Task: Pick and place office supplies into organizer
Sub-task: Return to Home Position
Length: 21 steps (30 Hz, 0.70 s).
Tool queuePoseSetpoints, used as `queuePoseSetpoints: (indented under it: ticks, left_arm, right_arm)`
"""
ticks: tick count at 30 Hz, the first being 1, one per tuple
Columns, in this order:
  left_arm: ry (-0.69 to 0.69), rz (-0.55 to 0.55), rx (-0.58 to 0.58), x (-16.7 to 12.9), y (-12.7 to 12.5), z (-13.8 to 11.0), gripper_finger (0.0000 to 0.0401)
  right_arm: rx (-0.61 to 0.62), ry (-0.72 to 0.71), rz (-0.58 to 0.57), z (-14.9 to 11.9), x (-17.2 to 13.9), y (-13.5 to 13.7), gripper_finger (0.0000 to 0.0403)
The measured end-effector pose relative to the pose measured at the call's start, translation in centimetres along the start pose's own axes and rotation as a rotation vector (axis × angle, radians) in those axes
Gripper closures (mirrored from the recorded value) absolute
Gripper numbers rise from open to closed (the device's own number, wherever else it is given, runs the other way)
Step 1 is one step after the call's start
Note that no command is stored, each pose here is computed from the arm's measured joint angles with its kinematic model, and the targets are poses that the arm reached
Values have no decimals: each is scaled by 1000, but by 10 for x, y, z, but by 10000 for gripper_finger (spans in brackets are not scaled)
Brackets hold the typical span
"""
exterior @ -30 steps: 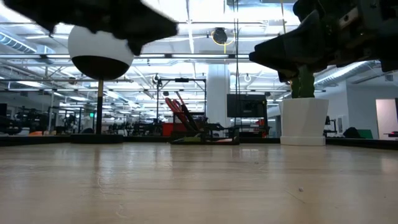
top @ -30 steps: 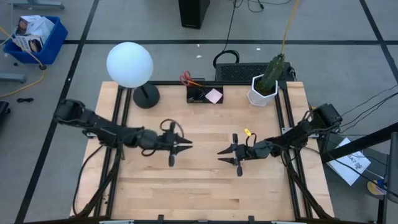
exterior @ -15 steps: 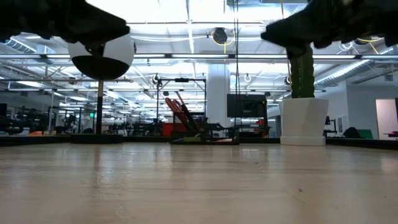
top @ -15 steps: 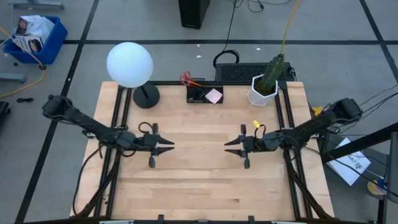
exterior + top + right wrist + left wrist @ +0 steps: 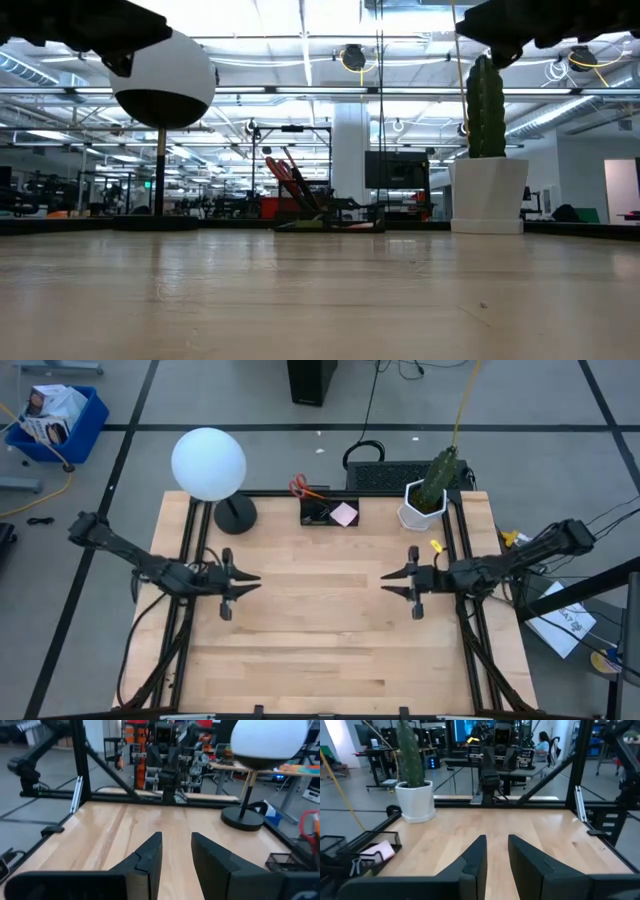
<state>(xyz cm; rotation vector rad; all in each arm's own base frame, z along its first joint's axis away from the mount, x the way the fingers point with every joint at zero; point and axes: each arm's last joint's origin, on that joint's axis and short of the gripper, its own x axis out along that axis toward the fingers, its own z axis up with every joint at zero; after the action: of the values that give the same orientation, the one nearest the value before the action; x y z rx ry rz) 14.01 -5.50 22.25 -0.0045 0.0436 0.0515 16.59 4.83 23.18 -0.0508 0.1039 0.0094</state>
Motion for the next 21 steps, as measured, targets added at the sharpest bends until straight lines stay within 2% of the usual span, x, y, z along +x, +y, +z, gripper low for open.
queuePoseSetpoints:
  ticks: [5, 11, 16, 21]
  left_arm:
    - [-6, -12, -6, -13, 7, 4, 316]
    - [-42, -56, 4, -20, 13, 8, 316]
    - [-5, -7, 37, -23, 24, 5, 315]
    - [-38, -97, 27, -29, 29, 8, 316]
  right_arm:
    - [4, -26, -6, 5, -10, -4, 303]
    - [-3, -70, 121, 4, -22, -4, 304]
    - [3, -102, 117, -7, -33, -8, 303]
    - [13, -140, 115, -19, -43, -11, 305]
